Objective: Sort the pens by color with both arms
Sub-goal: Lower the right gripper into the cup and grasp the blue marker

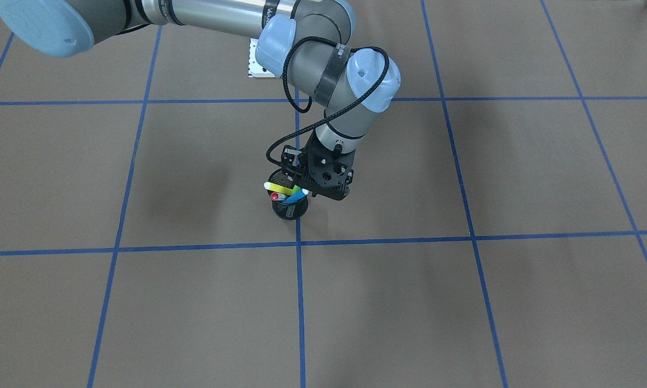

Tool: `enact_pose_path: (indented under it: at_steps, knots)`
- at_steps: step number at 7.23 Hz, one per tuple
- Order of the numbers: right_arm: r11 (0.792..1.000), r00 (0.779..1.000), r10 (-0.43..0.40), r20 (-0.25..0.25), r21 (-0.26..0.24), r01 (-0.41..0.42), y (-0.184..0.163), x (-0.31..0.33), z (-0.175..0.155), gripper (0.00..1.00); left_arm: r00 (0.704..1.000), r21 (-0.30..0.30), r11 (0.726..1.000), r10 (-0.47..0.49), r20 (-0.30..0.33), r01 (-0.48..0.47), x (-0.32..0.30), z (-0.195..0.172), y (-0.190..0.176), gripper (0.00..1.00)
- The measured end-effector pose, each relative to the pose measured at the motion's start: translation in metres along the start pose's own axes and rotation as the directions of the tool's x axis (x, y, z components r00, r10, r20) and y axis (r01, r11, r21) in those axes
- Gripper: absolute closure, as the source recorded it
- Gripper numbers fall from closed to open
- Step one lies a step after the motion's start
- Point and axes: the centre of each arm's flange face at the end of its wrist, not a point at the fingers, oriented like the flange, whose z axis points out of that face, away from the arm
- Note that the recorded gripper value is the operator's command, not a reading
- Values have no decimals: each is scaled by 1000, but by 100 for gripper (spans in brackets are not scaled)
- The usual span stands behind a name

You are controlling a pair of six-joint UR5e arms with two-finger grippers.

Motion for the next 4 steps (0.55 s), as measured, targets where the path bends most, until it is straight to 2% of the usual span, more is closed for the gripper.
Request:
enact_pose_path:
  at_steps: [3,4]
  knots:
    - [1000,1000,-8,0,3,8,2,0,4,49,1000,-1,1000,-1,0,1,0,0,0,0]
    - [1000,1000,-12,-2,2,12,3,0,6,55,1000,0,1000,0,0,0,0,0,0,0]
